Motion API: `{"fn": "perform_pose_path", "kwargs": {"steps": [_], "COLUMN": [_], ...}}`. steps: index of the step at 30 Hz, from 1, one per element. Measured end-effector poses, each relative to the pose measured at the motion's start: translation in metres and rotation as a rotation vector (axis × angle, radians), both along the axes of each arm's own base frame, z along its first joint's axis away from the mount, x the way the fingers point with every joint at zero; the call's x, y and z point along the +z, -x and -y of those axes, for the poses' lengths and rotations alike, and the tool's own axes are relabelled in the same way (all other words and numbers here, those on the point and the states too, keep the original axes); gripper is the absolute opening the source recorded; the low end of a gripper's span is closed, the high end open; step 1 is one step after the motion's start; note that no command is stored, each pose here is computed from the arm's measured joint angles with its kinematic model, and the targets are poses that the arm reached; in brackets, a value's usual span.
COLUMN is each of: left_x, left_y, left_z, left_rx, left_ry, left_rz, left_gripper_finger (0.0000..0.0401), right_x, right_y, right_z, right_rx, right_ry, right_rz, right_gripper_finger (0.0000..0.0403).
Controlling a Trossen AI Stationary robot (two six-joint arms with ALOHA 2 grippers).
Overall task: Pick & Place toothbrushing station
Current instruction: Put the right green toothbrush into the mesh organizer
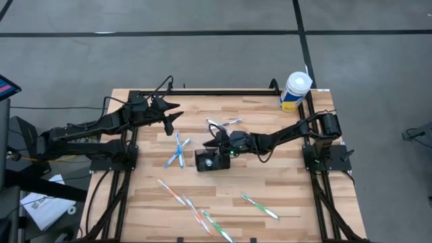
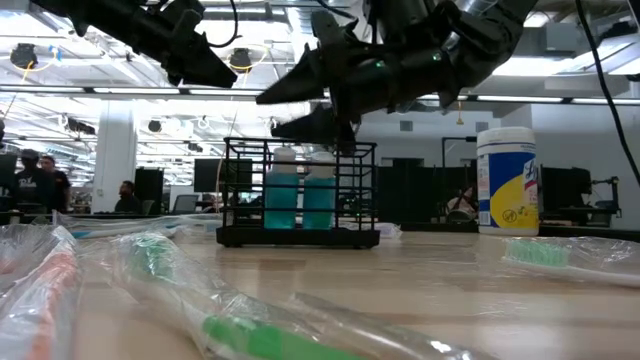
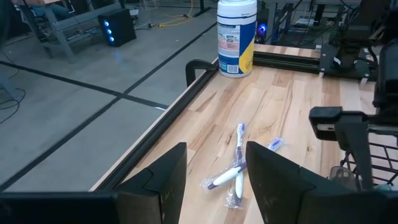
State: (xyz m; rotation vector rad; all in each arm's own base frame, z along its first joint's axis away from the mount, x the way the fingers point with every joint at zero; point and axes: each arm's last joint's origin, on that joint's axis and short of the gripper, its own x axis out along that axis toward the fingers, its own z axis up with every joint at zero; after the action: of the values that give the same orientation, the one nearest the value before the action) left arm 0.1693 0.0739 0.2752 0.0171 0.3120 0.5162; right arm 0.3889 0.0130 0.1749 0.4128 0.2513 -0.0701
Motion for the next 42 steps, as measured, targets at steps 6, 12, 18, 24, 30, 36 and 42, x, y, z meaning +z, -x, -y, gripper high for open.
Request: {"fn": "perform_pose_path", "kwargs": {"steps": [6,12,18,24,30,36,42], "left_x": [0.000,0.000,0.001,0.028,0.059,0.073,0.073], "left_y": [0.000,-0.001,-0.008,-0.013,-0.010,-0.008,-0.008], "left_z": [0.000,0.002,0.018,0.037,0.040,0.041,0.038], "left_rx": [0.000,-0.079,-0.305,-0.447,-0.457,-0.455,-0.375], "left_ry": [0.001,0.065,0.238,0.276,0.239,0.258,0.250], "left_rz": [0.000,0.031,0.101,0.371,0.696,0.749,0.757], "left_gripper_finger": [0.0158,0.0158,0.0158,0.0158,0.0158,0.0149,0.0128], "right_x": [0.029,0.097,0.156,0.177,0.174,0.141,0.099], "right_y": [0.005,0.031,0.077,0.117,0.135,0.148,0.170], "right_z": [0.004,0.008,-0.002,-0.018,-0.033,-0.046,-0.070], "right_rx": [-0.004,-0.006,0.012,-0.030,-0.030,-0.036,-0.042], "right_ry": [0.013,0.036,-0.024,-0.120,-0.168,-0.249,-0.253], "right_rz": [0.107,0.298,0.364,0.278,0.155,-0.199,-0.658], "right_gripper_finger": [0.0232,0.0211,0.0194,0.0158,0.0124,0.0115,0.0114]}}
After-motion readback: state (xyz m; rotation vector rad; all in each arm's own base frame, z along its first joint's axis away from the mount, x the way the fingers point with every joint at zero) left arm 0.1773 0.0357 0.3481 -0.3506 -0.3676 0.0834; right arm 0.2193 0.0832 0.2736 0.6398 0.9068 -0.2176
